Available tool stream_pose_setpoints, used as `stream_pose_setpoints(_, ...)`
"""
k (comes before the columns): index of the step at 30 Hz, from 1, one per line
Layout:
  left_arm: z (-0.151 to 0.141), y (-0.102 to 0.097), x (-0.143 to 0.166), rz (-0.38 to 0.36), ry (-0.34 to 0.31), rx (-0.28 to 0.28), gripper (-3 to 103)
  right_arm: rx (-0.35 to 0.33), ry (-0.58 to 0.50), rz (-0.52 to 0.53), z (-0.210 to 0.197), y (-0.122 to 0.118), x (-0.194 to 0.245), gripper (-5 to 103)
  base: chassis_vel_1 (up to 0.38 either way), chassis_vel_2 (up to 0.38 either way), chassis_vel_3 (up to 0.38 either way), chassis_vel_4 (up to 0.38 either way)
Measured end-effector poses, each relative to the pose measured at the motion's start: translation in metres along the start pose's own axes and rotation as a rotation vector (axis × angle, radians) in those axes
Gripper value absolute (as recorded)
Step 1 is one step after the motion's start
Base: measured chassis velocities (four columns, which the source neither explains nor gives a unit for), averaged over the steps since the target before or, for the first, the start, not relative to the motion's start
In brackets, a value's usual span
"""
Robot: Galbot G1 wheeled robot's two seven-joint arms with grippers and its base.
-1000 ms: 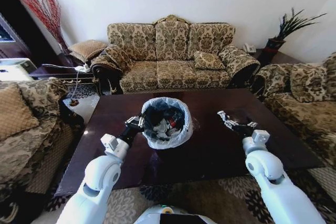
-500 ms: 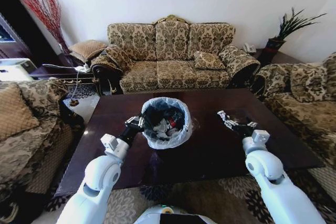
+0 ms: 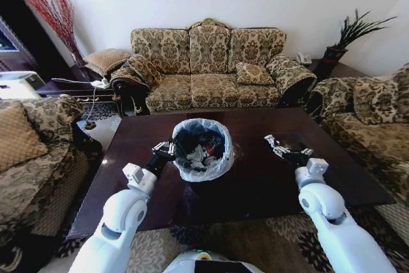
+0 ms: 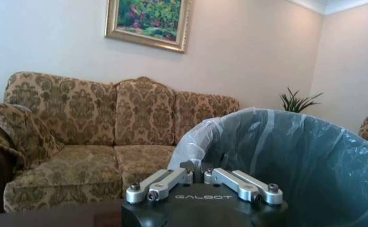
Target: Move to the front of the table and place the trash on the table into the trash bin.
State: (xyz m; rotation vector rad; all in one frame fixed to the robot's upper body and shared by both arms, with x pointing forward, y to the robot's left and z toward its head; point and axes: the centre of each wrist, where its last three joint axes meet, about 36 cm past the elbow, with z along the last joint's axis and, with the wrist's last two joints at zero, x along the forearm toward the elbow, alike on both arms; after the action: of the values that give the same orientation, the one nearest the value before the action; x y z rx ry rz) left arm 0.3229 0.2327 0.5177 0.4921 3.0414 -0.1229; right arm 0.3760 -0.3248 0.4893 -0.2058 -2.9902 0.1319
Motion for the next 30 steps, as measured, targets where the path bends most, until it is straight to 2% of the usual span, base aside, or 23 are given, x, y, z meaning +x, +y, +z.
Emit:
stream_pose_setpoints(1,0.002,0.005,0.004,-0.047,-0.020,0.000,3,0.000,-0.002,-0.002,-0.001,0.000,0.002,100,0.000,0.000,0.000,0.000)
stream_pose_setpoints(3,0.003,0.009,0.007,-0.073,-0.040,-0.004,3,0.001,-0.015,-0.019,-0.004,0.003,0.014,100,0.000,0.000,0.000,0.000)
stream_pose_setpoints(4,0.003,0.009,0.007,-0.073,-0.040,-0.004,3,0.001,-0.015,-0.019,-0.004,0.003,0.014,100,0.000,0.000,0.000,0.000)
stream_pose_setpoints(6,0.005,0.008,0.010,-0.085,-0.042,0.000,3,0.009,-0.058,-0.062,-0.016,0.009,0.050,100,0.000,0.000,0.000,0.000)
stream_pose_setpoints(10,0.000,0.004,0.014,-0.082,-0.059,0.000,3,0.012,-0.084,-0.089,-0.023,0.011,0.069,100,0.000,0.000,0.000,0.000)
stream_pose_setpoints(12,-0.006,0.000,0.017,-0.082,-0.075,0.001,3,-0.006,-0.137,-0.129,-0.028,0.010,0.077,100,0.000,0.000,0.000,0.000)
stream_pose_setpoints(18,-0.015,0.001,0.024,-0.105,-0.077,-0.009,3,-0.018,-0.160,-0.149,-0.030,0.012,0.077,100,0.000,0.000,0.000,0.000)
stream_pose_setpoints(23,-0.013,0.001,0.029,-0.136,-0.066,-0.005,3,-0.025,-0.127,-0.155,-0.021,0.000,0.060,100,0.000,0.000,0.000,0.000)
stream_pose_setpoints(30,-0.008,-0.004,0.031,-0.141,-0.057,0.007,3,-0.036,-0.109,-0.179,-0.016,0.002,0.048,100,-0.024,-0.015,0.019,0.032)
